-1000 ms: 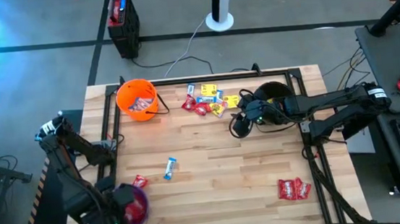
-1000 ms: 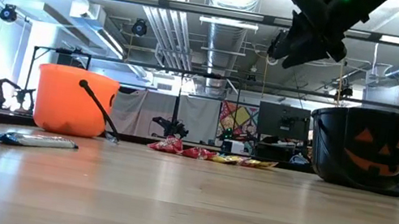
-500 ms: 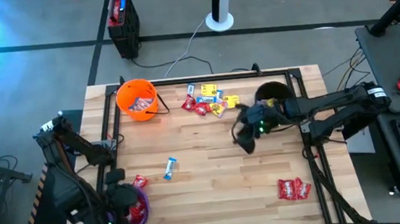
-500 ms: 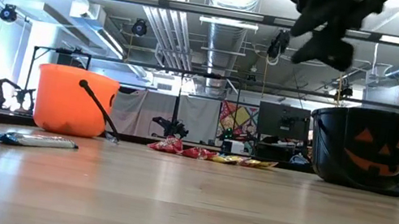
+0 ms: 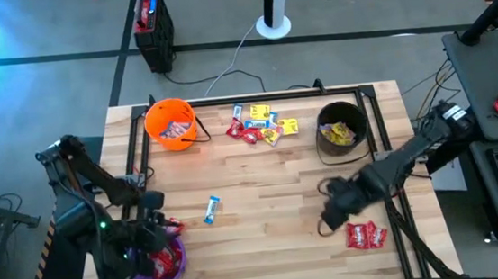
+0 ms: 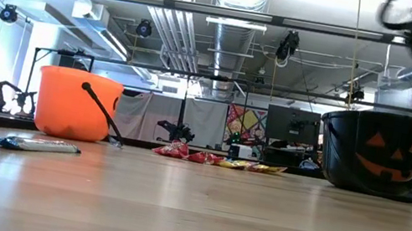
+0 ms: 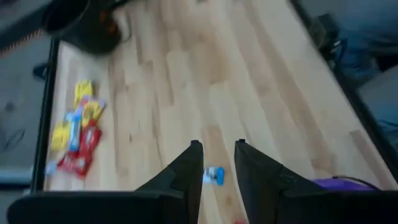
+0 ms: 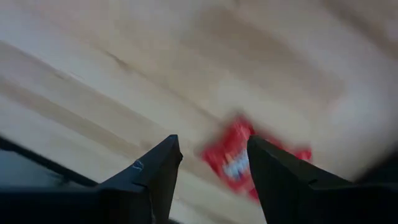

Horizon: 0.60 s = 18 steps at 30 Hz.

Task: Sort candy by brand, put in halloween buckets
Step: Put the red candy into the purple bucket

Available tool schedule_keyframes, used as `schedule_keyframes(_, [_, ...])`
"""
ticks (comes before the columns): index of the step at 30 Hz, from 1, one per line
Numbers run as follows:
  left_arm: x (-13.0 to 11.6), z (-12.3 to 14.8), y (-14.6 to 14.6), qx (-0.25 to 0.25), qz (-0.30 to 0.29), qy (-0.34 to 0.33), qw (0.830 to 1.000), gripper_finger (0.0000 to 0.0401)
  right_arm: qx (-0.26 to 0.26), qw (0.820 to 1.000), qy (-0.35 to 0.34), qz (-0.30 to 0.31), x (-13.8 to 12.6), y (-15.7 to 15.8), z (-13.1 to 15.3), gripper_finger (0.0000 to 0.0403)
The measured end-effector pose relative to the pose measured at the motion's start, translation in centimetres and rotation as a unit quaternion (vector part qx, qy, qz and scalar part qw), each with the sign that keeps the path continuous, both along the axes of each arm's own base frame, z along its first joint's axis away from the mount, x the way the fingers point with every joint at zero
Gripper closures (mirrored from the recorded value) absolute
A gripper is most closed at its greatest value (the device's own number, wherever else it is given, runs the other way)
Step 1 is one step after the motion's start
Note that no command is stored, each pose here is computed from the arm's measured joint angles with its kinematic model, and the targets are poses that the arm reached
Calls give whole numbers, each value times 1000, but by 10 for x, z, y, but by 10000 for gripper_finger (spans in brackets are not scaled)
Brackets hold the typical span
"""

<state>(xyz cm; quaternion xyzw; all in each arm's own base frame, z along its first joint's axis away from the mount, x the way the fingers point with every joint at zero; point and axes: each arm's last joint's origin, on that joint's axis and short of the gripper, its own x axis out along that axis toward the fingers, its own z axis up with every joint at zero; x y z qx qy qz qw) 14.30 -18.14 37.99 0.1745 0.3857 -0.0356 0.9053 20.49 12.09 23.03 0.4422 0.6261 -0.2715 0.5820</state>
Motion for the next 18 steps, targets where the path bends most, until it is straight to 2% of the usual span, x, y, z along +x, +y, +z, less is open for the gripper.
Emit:
schedule_keyframes(3, [3,-3,7,-14,-46,-17,999,324,8,999,43,-19,-8,23,-10,222])
schedule_keyframes(7, [8,-10,20,-25,-95,-50,994,324,-10,995,83,-46,-13,42,-24,219])
schedule_keyframes(11, [10,-18,37,-16,-109,-100,989,324,-35,992,109,-56,-11,49,-40,218])
schedule_keyframes(18, [13,-22,56,-24,-99,-171,980,324,-68,988,137,-22,-2,56,-71,224])
